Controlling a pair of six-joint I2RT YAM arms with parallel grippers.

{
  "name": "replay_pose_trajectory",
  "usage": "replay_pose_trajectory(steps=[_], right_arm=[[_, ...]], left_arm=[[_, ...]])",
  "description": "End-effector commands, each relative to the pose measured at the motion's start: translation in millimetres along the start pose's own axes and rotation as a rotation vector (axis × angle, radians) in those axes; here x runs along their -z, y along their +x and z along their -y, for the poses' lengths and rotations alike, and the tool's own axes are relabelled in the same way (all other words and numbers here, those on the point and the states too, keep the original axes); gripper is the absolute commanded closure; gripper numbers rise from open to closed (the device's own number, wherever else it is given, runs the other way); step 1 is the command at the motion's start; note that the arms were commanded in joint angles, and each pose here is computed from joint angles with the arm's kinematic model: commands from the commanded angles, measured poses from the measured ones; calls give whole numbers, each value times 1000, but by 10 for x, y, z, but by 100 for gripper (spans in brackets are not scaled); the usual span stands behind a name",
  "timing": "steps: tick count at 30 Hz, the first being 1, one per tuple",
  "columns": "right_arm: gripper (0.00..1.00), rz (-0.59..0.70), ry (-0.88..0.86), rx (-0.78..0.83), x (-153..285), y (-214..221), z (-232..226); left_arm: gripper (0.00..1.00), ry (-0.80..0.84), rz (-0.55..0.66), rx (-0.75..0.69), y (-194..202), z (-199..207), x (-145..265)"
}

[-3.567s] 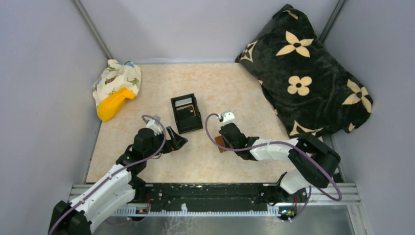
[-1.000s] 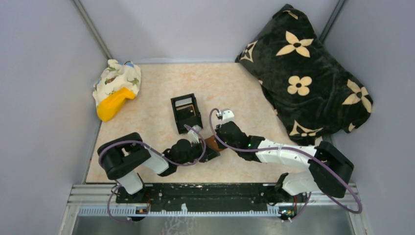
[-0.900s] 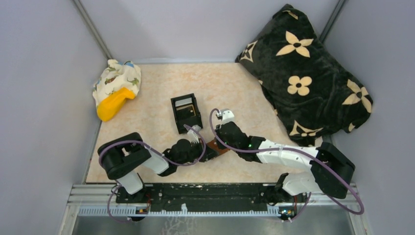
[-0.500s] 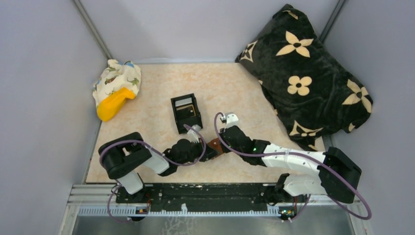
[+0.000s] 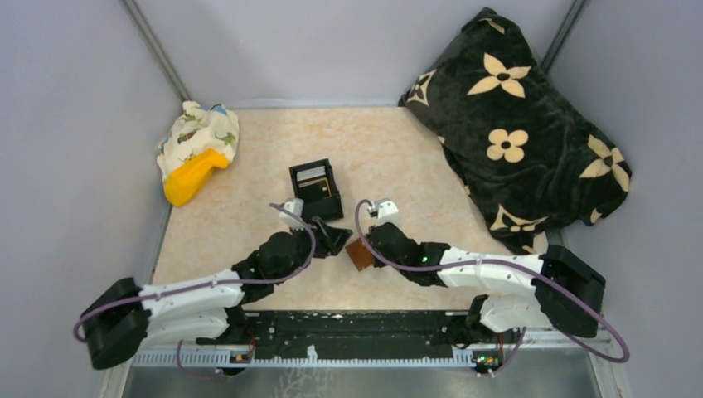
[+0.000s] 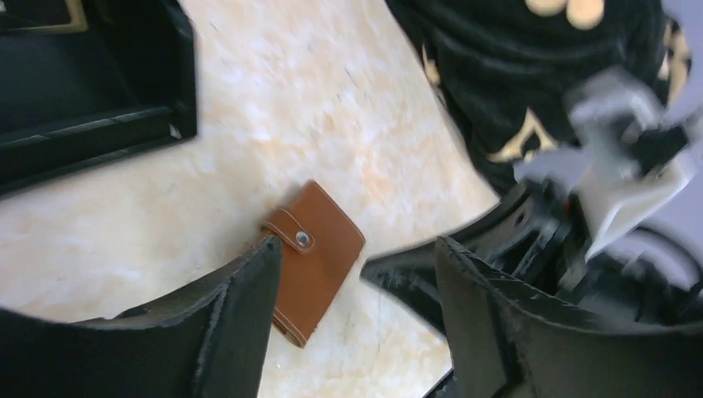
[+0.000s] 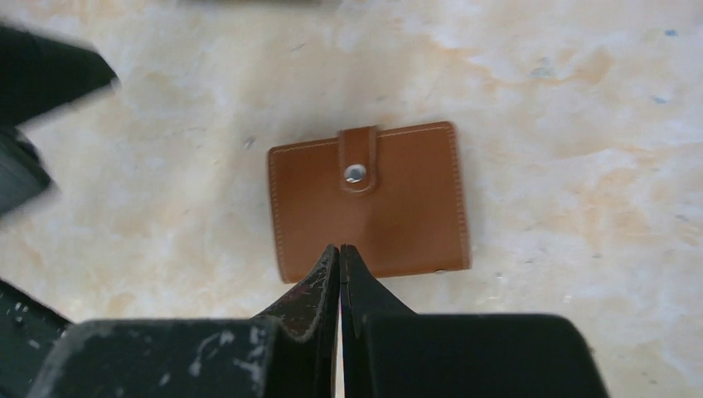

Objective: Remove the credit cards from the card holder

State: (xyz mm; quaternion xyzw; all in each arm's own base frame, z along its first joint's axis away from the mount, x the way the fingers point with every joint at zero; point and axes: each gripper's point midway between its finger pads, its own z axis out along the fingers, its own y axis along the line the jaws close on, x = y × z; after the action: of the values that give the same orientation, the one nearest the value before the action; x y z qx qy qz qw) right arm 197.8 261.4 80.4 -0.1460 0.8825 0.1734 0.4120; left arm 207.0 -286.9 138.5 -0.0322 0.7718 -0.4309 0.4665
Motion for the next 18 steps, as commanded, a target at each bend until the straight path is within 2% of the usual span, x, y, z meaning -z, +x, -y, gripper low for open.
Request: replay_pose_trajectory(steps=[1,3,8,15,18], right_arm=[[100,38,-94,-4,-68,-150,-506],[100,14,-106,29,-149,-81,-679],[100,-38,-130,45,-311,140,-919],[100,-101,-47,4,-313,475,-620],[100,-104,-11,-25,-258,570,-461]], left_arm=[[18,-263,129,-76,-415,-401,275],[10,-305,169,-92,-585,-417,389],[6,-379,192,-105,-759,-468,565],[5,-354,191,-79,-759,-435,599],[1,-346,182,-82,-726,-432,573]])
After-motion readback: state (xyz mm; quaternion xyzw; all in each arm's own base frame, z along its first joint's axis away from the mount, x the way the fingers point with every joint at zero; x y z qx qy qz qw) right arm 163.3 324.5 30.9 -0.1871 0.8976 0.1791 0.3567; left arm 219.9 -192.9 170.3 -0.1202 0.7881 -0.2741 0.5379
